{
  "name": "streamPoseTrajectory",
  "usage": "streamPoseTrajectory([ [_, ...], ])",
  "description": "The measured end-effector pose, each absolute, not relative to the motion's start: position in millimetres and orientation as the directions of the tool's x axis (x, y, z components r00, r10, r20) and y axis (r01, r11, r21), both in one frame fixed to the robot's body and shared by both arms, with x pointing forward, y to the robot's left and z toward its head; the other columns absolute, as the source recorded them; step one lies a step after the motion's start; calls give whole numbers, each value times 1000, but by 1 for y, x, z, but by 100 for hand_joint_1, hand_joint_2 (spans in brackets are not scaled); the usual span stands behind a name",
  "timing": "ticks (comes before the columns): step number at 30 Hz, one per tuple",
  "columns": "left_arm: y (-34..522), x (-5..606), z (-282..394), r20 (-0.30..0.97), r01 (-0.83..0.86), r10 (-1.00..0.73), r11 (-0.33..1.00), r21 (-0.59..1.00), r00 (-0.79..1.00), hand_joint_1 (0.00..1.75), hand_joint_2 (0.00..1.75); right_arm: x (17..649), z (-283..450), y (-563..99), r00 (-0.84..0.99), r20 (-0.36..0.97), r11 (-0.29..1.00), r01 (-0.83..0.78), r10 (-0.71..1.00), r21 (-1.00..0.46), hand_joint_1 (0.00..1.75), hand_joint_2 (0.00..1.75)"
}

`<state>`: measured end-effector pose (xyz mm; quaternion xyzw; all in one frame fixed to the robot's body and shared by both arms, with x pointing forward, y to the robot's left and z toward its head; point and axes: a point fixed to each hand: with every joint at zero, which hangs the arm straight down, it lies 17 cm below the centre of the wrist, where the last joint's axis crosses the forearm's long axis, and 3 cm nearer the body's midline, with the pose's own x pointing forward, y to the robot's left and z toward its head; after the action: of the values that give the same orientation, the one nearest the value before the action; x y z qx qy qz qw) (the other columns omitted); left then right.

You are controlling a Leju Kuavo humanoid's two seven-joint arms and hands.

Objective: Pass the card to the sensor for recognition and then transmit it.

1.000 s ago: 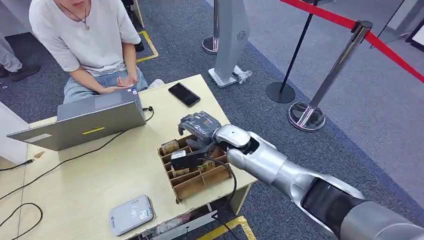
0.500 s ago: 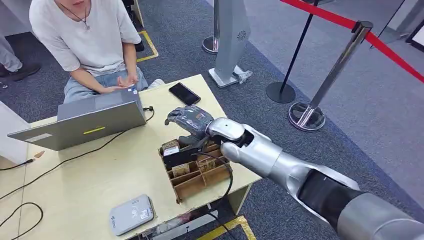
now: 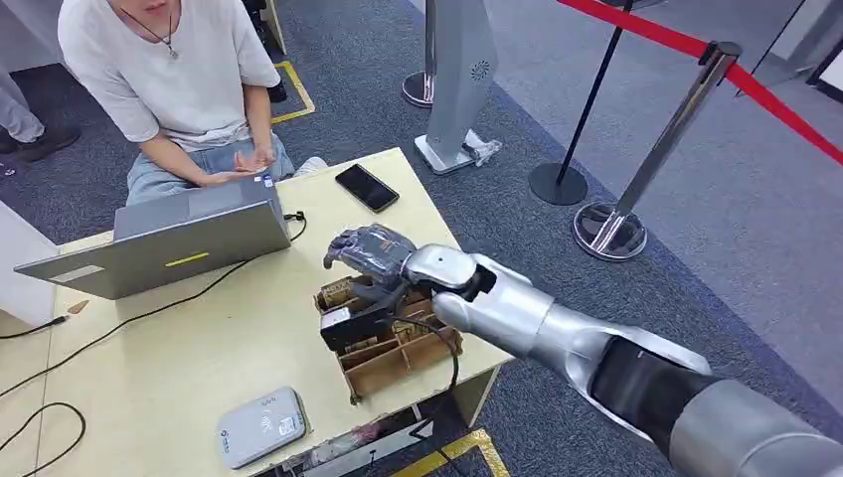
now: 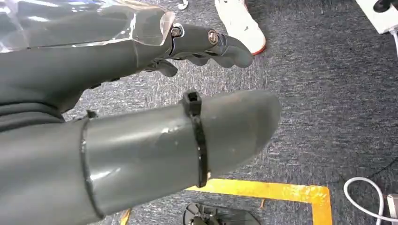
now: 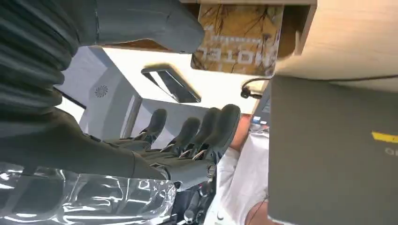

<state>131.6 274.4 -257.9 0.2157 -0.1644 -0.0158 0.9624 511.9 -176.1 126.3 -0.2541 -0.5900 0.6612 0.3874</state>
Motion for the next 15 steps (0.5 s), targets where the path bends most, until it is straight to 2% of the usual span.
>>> streamPoseTrajectory([
  [6, 274, 133, -258, 311, -46, -96, 907, 419, 946, 0, 0, 514, 122, -169, -574, 117, -17, -223, 811, -975, 73, 175],
  [15, 274, 134, -258, 312, -48, -93, 908, 417, 945, 0, 0, 523, 121, -165, -565, 117, -24, -237, 817, -971, 84, 175],
])
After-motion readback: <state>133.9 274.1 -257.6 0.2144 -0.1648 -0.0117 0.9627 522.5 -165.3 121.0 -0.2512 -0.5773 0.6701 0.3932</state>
